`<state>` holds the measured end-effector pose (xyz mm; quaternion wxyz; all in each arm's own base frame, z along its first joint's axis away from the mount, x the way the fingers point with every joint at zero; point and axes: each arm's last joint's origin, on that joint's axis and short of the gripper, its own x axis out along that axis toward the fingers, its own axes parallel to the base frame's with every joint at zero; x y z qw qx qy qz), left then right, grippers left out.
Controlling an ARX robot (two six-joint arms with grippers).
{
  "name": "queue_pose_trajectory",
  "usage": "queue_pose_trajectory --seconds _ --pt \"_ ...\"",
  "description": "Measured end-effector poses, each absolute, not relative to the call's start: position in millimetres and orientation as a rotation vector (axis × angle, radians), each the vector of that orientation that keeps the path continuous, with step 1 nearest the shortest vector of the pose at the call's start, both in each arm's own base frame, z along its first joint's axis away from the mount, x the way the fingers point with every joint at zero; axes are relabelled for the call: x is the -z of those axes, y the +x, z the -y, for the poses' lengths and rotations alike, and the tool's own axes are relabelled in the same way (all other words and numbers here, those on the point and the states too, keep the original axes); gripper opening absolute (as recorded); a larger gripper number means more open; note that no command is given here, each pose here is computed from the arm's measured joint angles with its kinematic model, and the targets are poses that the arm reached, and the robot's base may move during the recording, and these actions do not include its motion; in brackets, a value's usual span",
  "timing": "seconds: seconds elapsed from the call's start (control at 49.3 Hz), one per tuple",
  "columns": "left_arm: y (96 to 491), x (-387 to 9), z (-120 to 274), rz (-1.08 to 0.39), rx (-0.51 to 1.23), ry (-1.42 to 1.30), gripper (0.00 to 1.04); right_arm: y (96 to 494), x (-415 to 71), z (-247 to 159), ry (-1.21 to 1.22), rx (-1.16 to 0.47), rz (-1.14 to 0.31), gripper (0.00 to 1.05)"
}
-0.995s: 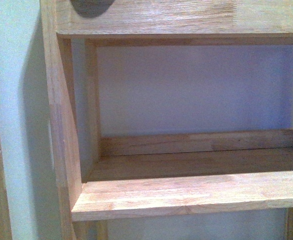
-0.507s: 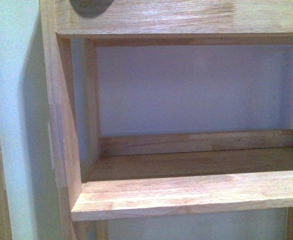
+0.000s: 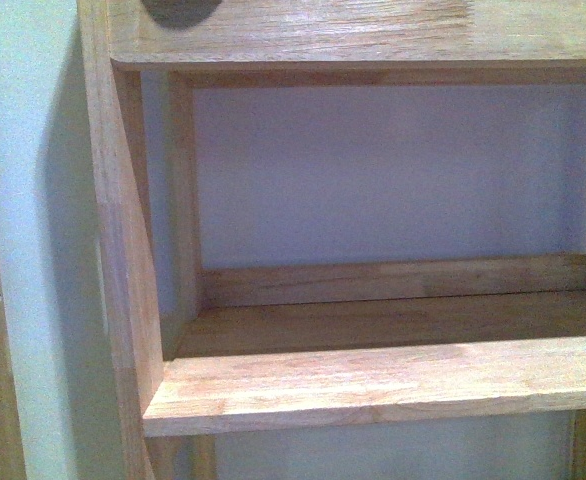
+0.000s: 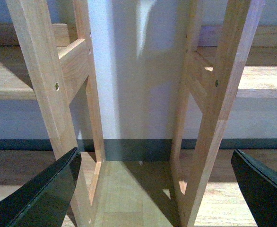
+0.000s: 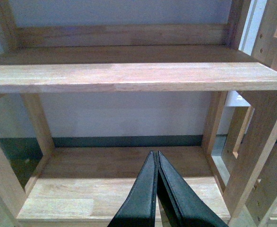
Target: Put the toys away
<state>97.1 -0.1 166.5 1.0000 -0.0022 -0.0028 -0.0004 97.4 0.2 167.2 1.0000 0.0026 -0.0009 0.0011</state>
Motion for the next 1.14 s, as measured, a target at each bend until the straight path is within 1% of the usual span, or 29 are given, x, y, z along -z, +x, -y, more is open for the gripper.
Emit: queue_pose_trajectory --seconds 0.284,0.304,0.365,0.386,0.426,0.487,0.589,0.609,0.731,0.751,0.832,0.873,0.934,1.137 --pt "97.1 -166.5 0.1 0.006 0.001 -0.004 0.98 97.3 -167.3 -0.3 0.005 -0.003 0.003 0.03" --pt "97.1 -166.5 0.1 0.006 0.001 -0.004 0.98 97.3 -167.3 -0.3 0.003 -0.003 0.003 0.05" --pt "97.1 -166.5 0.1 0.006 0.0 -0.004 0.98 97.3 -167.3 -0.3 0.003 -0.003 0.003 0.17" --pt "97.1 -166.5 0.1 0.006 0.0 -0.004 0.98 97.3 -167.3 -0.3 0.003 -0.003 0.003 0.19" --pt "97.1 -166.5 0.1 0.006 0.0 -0.004 0.98 97.3 -167.3 -0.3 0.003 -0.003 0.003 0.26" --pt "97.1 -166.5 0.1 0.006 0.001 -0.004 0.98 97.3 -167.4 -0.3 0.003 -0.003 0.003 0.4" --pt "97.1 -166.5 0.1 0.006 0.0 -0.004 0.98 97.3 -167.4 -0.3 0.003 -0.003 0.003 0.59" --pt "97.1 -166.5 0.1 0.006 0.001 -0.004 0.98 97.3 -167.4 -0.3 0.003 -0.003 0.003 0.64" --pt "97.1 -166.5 0.1 0.006 0.0 -0.004 0.98 97.3 -167.4 -0.3 0.003 -0.003 0.003 0.82" --pt "97.1 -166.5 0.1 0.006 0.001 -0.004 0.98 97.3 -167.4 -0.3 0.003 -0.003 0.003 0.84" --pt "97.1 -166.5 0.1 0.006 0.0 -0.004 0.98 97.3 -167.4 -0.3 0.003 -0.003 0.003 0.97" --pt "97.1 -166.5 0.1 0.006 0.0 -0.004 0.98 97.3 -167.4 -0.3 0.004 -0.003 0.003 1.0" --pt "97.1 -166.5 0.1 0.006 0.0 -0.004 0.98 97.3 -167.4 -0.3 0.003 -0.003 0.003 0.98" --pt "97.1 -166.5 0.1 0.006 0.0 -0.004 0.98 97.3 -167.4 -0.3 0.003 -0.003 0.003 0.98"
